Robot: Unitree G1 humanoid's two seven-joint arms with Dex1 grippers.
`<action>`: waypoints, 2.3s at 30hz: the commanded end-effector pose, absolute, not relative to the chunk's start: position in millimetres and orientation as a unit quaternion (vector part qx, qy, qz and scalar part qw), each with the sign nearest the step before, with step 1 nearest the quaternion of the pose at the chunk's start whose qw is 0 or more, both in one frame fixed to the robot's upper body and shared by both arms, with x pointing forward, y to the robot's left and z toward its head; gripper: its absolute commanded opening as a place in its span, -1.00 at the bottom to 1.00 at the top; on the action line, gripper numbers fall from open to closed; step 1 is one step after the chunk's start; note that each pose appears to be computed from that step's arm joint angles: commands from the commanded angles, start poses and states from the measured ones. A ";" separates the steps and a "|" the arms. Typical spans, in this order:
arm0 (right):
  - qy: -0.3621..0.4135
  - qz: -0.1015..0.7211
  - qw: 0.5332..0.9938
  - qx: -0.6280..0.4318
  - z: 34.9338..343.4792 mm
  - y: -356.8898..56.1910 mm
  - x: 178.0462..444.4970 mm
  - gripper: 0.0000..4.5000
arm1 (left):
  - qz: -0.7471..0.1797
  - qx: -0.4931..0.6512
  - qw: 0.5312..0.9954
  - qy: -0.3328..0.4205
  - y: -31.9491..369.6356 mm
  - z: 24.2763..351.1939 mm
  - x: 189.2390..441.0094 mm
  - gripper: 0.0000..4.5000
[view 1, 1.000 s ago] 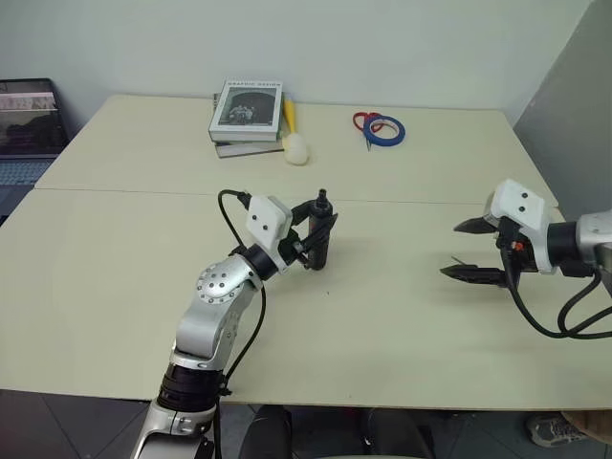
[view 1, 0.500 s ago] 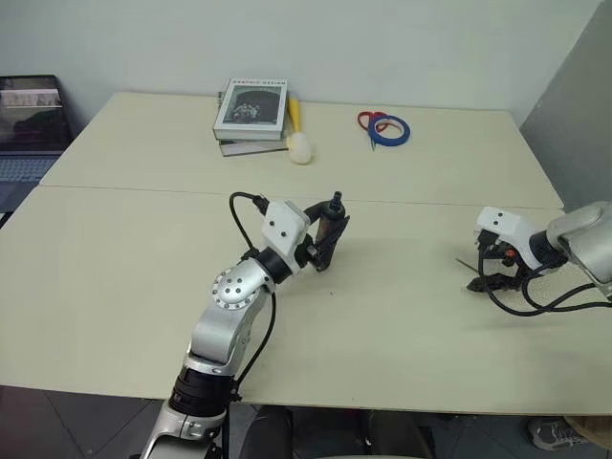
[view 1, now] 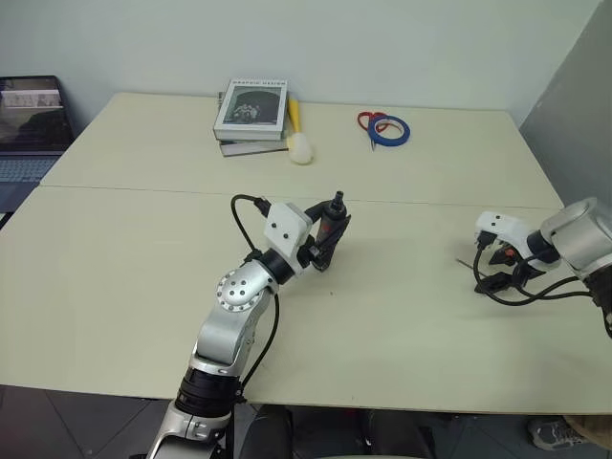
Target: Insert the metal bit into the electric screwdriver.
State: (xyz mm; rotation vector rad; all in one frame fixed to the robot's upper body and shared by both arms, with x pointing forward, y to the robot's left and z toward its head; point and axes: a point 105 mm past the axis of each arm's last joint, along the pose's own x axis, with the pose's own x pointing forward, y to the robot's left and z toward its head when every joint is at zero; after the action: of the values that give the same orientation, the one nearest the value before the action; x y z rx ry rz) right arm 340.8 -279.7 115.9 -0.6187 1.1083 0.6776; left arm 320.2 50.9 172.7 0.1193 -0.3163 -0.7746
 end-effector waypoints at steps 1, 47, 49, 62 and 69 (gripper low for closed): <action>0.516 0.299 0.748 -0.291 120.4 -290.8 341.9 1.00 | -0.384 0.057 0.908 -0.158 45.4 172.6 316.8 -0.27; 0.271 0.383 0.857 -0.213 182.8 -221.2 355.0 -1.00 | -0.380 0.064 0.908 -0.166 52.2 182.4 324.5 -0.27; 0.194 0.406 0.870 -0.201 200.8 -205.1 352.7 -1.00 | -0.381 0.055 0.906 -0.173 51.2 188.4 325.8 -0.27; -0.090 0.470 0.878 -0.023 283.9 -152.0 317.0 -1.00 | -0.447 0.018 0.875 -0.186 30.3 219.1 326.6 -0.27; -0.130 0.480 0.867 0.006 292.5 -139.7 309.6 -1.00 | -0.468 0.021 0.867 -0.171 19.8 207.8 324.5 -0.27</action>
State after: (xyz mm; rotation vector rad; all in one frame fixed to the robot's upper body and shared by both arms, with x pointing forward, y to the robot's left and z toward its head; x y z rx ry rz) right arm 319.3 -142.2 277.5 0.0352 -0.1942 0.9914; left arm 332.2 25.6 193.3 0.0323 -0.2846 -0.9491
